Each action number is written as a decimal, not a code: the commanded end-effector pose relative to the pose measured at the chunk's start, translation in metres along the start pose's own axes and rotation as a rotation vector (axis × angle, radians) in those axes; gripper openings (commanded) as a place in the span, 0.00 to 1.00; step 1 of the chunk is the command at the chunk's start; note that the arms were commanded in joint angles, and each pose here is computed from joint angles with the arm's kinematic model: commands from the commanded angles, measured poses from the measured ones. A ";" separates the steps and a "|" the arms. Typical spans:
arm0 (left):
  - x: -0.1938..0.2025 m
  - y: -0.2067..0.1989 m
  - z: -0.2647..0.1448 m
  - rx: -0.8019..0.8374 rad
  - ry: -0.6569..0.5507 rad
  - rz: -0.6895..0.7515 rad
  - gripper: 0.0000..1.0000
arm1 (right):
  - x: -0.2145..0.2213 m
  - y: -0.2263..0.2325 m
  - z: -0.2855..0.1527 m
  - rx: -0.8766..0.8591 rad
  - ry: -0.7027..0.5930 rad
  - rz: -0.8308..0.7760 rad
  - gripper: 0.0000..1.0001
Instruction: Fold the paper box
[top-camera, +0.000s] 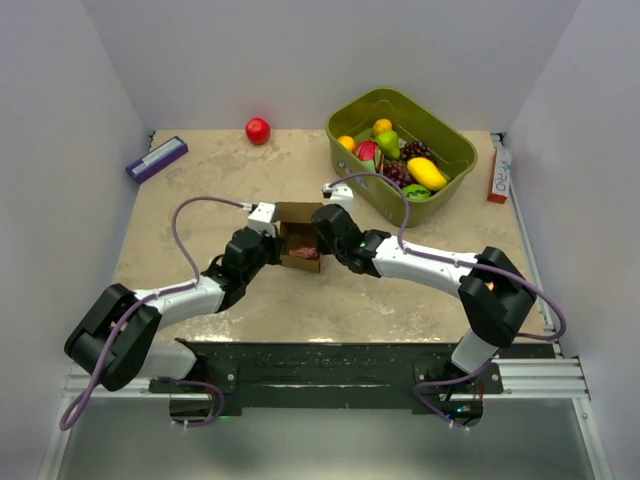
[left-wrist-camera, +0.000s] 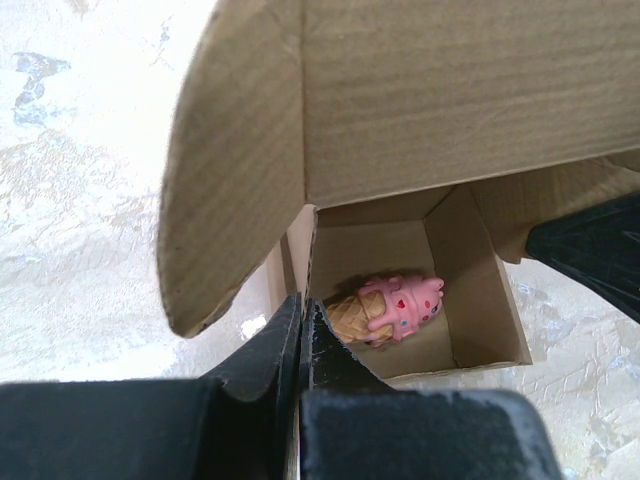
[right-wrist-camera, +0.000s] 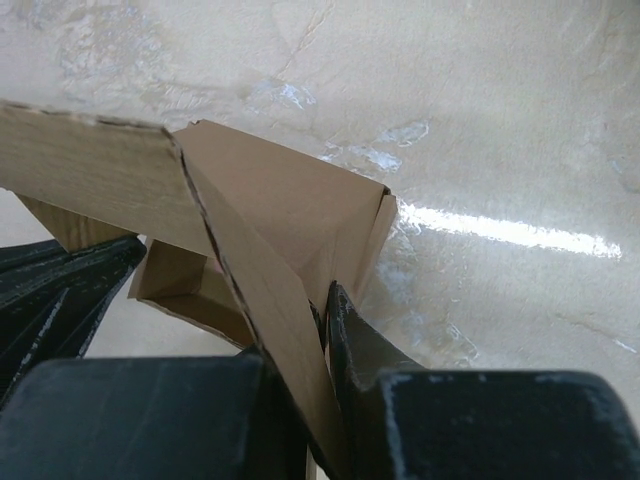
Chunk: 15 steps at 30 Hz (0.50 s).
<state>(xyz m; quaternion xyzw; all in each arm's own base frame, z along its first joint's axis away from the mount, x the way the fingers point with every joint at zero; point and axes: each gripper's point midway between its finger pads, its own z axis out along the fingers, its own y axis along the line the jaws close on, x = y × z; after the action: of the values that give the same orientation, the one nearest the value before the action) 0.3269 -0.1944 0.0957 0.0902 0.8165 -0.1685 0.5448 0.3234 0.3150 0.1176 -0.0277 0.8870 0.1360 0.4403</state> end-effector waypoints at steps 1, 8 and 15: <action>0.025 0.002 -0.004 -0.005 0.065 0.004 0.00 | -0.018 0.028 -0.002 -0.078 -0.017 0.081 0.04; 0.028 0.000 -0.003 0.005 0.069 0.004 0.00 | -0.025 0.031 -0.001 -0.104 -0.016 0.111 0.04; 0.027 0.000 -0.003 0.001 0.066 0.006 0.00 | -0.007 0.028 0.010 -0.095 0.021 0.098 0.03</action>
<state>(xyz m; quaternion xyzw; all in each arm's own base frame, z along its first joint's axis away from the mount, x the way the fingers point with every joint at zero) 0.3262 -0.1948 0.0942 0.0896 0.8139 -0.1691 0.5486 0.3293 0.3170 0.1141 -0.0127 0.8920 0.1446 0.4280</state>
